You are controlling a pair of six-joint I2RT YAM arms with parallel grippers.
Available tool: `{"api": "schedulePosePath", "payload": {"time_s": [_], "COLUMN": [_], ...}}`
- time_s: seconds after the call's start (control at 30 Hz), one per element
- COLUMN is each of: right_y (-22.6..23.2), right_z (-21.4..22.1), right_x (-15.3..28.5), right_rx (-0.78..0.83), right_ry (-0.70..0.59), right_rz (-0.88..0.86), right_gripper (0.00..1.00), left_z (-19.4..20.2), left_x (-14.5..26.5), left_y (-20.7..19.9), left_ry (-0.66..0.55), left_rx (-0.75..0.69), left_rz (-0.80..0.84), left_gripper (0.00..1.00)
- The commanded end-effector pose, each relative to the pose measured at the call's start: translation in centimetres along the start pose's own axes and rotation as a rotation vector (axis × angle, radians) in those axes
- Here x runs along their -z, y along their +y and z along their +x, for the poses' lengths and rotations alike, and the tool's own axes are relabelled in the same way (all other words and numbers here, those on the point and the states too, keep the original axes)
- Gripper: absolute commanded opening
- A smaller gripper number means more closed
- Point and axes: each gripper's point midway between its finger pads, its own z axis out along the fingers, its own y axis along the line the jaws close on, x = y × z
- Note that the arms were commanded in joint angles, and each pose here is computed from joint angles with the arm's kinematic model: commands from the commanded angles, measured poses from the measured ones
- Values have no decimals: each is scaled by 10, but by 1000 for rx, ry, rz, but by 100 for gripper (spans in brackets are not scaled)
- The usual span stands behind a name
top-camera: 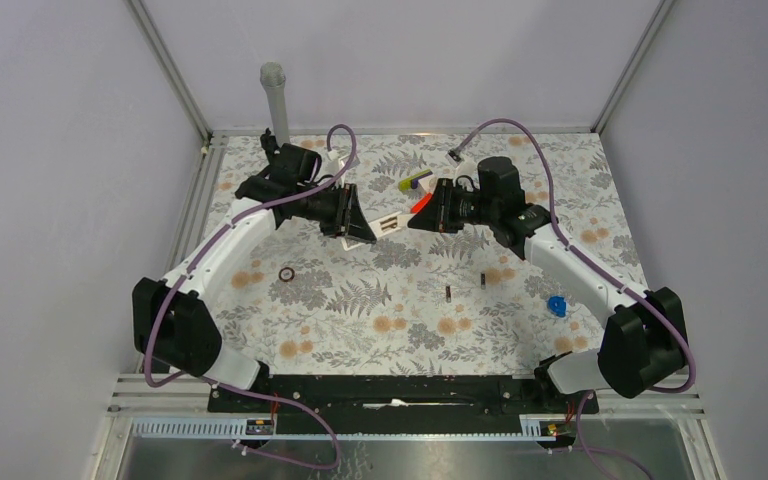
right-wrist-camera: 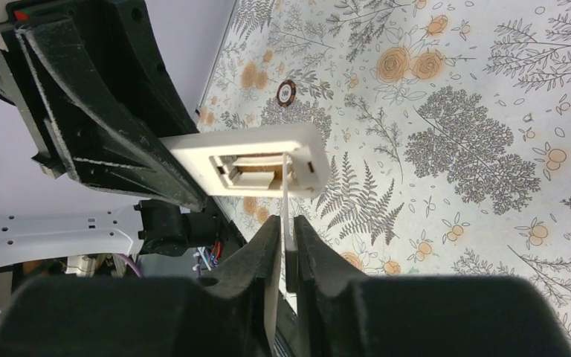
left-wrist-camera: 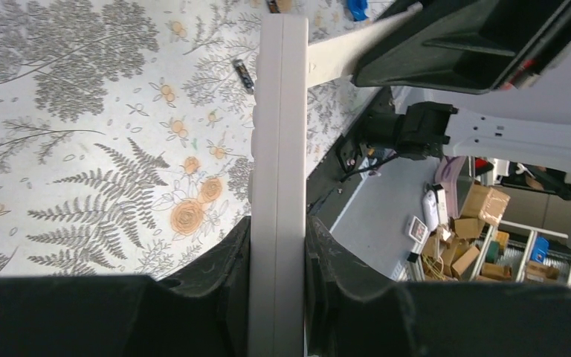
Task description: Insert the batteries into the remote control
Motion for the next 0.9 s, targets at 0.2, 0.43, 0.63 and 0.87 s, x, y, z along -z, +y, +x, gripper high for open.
{"api": "schedulePosePath", "payload": {"time_s": [0.2,0.43,0.63,0.87], "right_y": [9,-62,-124,-161], "right_z": [-7,13,59,83], "right_x": [1,-7,-24,-23], "right_rx": [-35,-142,-237,-290], "right_ry": [-81,-128,29,140], "right_rz": [-72,178,322,438], "right_gripper": [0,0,0,18], "left_z": [-6,1,4,8], "left_x": [-5,5,9,10], "left_y": [51,96,83,67], "left_ry": [-43,-105,-135,-140], "left_rx": [-17,30,-5,-43], "left_rz": [-204,-393,-337,-257], "left_gripper": [0,0,0,0]}}
